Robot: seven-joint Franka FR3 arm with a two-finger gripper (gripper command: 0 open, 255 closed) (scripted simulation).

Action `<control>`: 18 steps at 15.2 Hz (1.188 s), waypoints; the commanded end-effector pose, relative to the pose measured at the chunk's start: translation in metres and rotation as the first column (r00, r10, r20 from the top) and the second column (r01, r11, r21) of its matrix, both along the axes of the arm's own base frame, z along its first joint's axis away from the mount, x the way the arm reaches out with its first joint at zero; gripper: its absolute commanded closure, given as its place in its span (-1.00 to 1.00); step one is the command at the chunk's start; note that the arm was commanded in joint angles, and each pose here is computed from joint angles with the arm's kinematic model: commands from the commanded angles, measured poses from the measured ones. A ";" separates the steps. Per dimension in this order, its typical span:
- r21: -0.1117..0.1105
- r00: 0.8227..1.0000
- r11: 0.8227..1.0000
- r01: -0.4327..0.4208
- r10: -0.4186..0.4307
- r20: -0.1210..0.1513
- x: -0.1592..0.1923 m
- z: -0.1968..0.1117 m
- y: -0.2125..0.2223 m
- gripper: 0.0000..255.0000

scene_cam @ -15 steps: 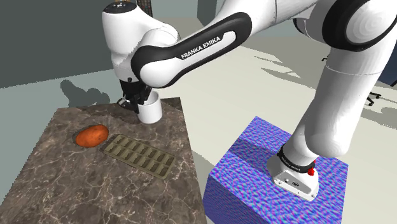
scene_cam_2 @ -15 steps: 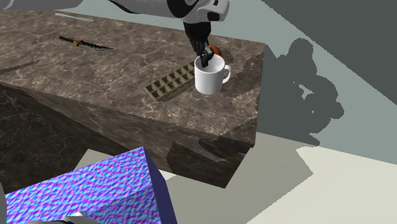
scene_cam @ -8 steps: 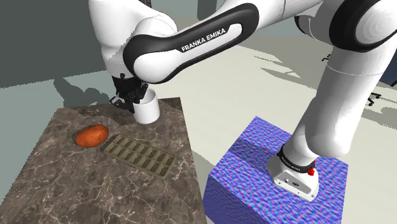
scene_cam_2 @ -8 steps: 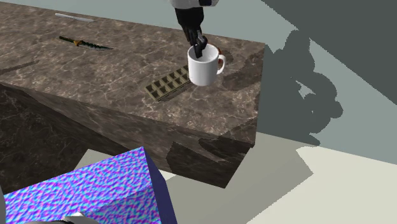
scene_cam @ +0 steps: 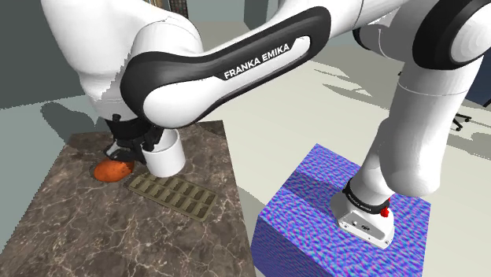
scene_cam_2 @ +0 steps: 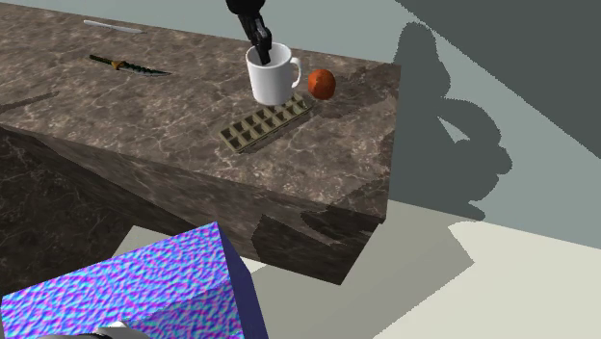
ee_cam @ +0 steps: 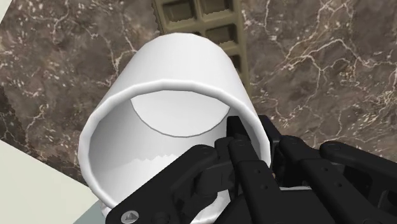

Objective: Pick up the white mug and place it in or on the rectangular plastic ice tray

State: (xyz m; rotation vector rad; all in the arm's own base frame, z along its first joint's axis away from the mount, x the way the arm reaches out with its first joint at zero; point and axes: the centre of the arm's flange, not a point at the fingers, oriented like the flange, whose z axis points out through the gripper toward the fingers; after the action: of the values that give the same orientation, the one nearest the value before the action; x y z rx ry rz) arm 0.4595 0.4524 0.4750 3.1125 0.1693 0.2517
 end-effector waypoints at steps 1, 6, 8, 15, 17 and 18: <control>0.000 1.000 1.000 0.002 -0.002 0.000 -0.008 -0.002 0.012 1.00; 0.000 1.000 1.000 0.002 -0.002 0.000 -0.008 -0.028 0.012 1.00; 0.000 1.000 1.000 0.002 -0.002 0.000 -0.008 -0.039 0.012 1.00; 0.000 1.000 1.000 0.002 -0.002 0.000 -0.008 -0.076 0.012 1.00; 0.000 1.000 1.000 0.002 -0.002 0.000 -0.008 -0.086 0.012 1.00; 0.000 1.000 1.000 0.002 -0.002 0.000 -0.008 -0.094 0.012 1.00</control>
State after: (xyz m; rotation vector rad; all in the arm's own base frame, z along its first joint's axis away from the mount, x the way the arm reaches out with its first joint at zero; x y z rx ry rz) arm 0.4516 0.4640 0.3875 3.1118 0.1654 0.2510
